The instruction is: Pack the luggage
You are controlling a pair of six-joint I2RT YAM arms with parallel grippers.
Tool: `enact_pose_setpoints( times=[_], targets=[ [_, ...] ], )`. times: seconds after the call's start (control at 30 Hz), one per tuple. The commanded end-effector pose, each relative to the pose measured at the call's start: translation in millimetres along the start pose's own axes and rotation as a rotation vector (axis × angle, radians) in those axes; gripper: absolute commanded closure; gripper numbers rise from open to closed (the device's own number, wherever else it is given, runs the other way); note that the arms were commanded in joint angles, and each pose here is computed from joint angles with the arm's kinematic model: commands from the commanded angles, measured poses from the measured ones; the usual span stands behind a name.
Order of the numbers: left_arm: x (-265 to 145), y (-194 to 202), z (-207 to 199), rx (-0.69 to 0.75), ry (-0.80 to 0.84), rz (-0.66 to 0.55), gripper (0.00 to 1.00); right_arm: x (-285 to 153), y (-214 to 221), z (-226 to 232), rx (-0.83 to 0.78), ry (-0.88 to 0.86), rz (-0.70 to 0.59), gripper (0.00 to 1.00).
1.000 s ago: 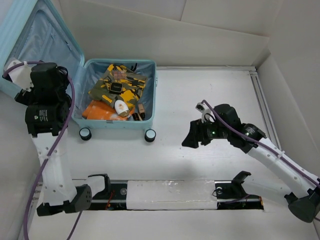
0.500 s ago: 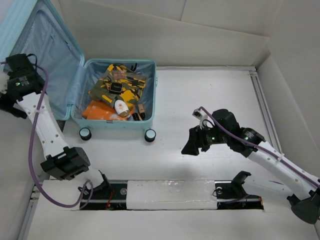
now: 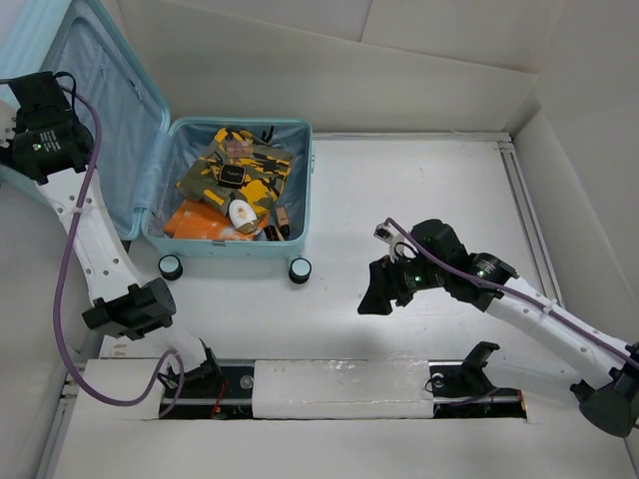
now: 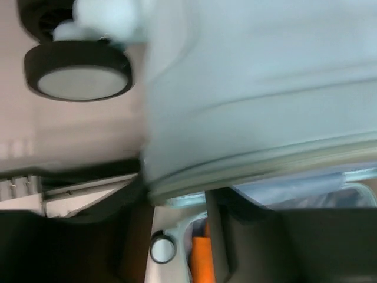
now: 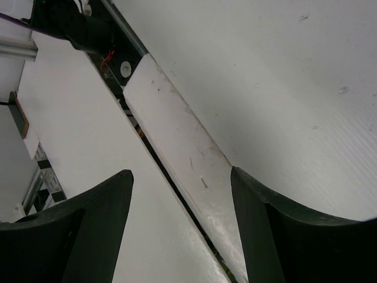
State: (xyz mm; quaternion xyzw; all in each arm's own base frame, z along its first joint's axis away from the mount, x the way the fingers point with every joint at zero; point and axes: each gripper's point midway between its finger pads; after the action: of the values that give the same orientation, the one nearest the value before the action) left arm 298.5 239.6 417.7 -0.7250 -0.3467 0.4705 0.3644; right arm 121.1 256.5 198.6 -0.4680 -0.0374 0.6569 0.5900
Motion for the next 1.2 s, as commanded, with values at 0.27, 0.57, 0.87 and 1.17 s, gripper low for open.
enact_pose_setpoints(
  times=[0.27,0.57,0.87,1.17],
  targets=[
    [-189,119,-104,0.032,0.652,0.249,1.0,3,-26,9,-0.04,-0.022,-0.065,0.27],
    [-468,354,-15,0.598,1.654,1.063,0.01,15,-27,-3,0.006,0.032,-0.058,0.27],
    [-613,314,-78,0.772,1.956,0.885,0.01,-9,-51,-18,0.018,0.173,-0.145,0.3],
    [-299,143,-197,-0.215,1.461,0.533,0.33,-25,-69,-41,0.074,0.259,-0.218,0.93]
  ],
)
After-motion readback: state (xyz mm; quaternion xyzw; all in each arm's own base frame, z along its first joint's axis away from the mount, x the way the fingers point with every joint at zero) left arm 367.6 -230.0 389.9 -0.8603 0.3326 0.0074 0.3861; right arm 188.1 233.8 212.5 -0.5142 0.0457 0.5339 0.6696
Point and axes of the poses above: each gripper's point midway between its finger pads, its own x axis out along the fingers, its own z axis along the line the jaws close on, y = z × x, and after that the axes turned 4 degrees about -x, right-handed
